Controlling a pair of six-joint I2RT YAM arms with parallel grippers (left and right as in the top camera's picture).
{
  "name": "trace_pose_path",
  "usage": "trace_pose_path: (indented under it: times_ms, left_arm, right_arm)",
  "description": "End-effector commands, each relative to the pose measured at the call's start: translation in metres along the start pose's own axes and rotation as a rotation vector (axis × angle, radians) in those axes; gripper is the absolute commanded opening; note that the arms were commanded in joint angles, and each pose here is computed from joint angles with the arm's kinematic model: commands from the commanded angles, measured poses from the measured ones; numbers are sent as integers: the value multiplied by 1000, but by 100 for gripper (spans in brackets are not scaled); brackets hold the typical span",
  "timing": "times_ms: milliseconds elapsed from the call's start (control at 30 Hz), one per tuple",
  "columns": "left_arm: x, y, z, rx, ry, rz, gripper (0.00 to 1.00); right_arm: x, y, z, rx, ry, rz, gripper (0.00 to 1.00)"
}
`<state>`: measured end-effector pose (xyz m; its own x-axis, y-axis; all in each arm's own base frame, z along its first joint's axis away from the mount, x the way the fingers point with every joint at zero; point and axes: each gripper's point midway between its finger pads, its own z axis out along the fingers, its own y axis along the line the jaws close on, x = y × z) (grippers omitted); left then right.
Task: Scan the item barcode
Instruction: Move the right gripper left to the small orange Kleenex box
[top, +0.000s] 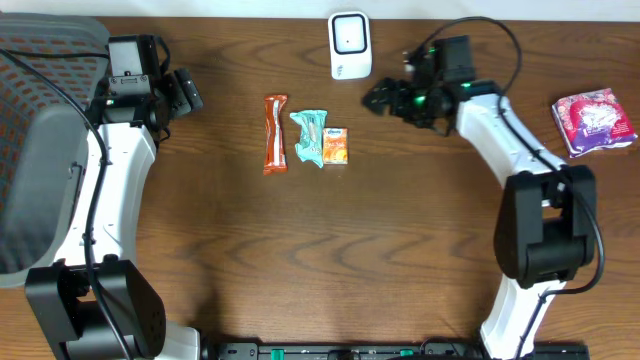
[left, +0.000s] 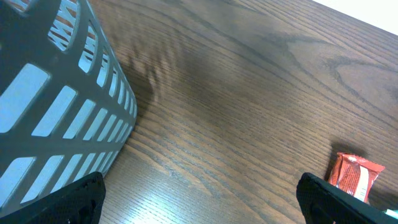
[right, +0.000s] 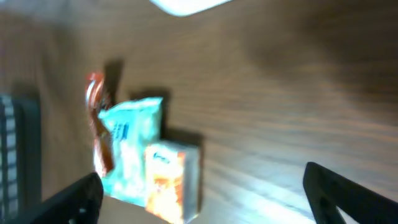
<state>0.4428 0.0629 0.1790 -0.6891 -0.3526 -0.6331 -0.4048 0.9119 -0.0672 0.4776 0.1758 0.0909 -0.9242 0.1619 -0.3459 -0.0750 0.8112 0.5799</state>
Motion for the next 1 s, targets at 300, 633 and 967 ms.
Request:
trace_pose_path:
  times_ms: [300, 633, 967]
  left_arm:
    - [-1, 3, 1, -12, -1, -12, 98]
    - [-1, 3, 1, -12, -1, -12, 98]
    - [-1, 3, 1, -12, -1, -12, 98]
  right_arm:
    - [15, 14, 11, 84, 17, -55, 99]
    - [29, 29, 23, 112, 33, -100, 62]
    - [45, 36, 36, 215, 11, -65, 45]
